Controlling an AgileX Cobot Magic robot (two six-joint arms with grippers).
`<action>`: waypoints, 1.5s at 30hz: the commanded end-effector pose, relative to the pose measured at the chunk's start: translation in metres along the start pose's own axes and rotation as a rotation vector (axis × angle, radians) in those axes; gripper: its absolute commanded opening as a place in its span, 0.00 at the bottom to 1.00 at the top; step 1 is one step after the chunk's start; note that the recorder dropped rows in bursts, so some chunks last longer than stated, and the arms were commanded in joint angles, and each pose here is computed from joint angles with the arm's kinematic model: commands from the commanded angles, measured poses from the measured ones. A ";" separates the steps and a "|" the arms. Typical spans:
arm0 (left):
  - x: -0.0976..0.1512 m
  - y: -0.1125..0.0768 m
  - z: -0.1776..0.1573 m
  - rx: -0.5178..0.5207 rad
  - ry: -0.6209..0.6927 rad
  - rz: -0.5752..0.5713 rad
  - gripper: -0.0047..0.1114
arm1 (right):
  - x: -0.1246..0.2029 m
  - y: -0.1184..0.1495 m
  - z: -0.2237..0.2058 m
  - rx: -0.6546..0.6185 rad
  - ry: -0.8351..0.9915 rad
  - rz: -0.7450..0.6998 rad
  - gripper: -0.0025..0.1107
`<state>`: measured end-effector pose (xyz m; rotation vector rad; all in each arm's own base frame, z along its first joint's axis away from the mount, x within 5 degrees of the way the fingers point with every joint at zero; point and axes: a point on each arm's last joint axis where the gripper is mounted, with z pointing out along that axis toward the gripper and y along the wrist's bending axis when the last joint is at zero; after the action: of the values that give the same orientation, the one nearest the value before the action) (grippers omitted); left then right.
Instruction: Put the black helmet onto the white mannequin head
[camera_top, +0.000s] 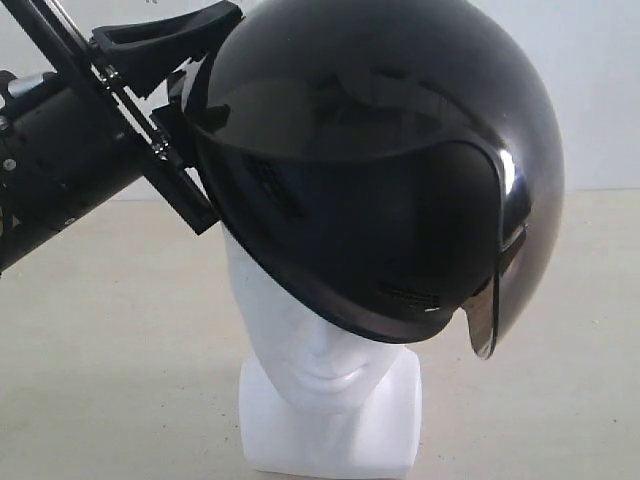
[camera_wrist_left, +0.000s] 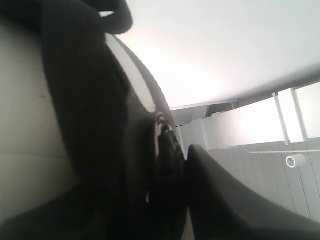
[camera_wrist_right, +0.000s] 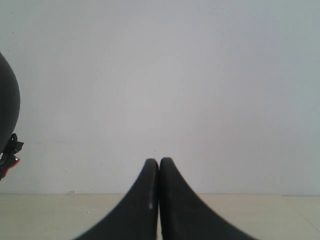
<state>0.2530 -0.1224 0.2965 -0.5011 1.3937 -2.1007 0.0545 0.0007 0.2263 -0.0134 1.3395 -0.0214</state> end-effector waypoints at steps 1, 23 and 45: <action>-0.006 0.000 -0.003 -0.013 -0.038 0.053 0.08 | -0.001 0.000 0.000 -0.004 -0.016 0.008 0.02; -0.020 0.015 -0.032 -0.109 -0.108 0.082 0.08 | -0.001 0.000 0.000 -0.004 -0.016 0.017 0.02; -0.034 0.033 -0.041 -0.190 -0.106 0.102 0.08 | -0.001 0.000 0.000 -0.004 -0.014 0.028 0.02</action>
<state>0.2577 -0.0900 0.2707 -0.5928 1.4281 -2.0302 0.0545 0.0007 0.2263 -0.0032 1.3396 -0.0086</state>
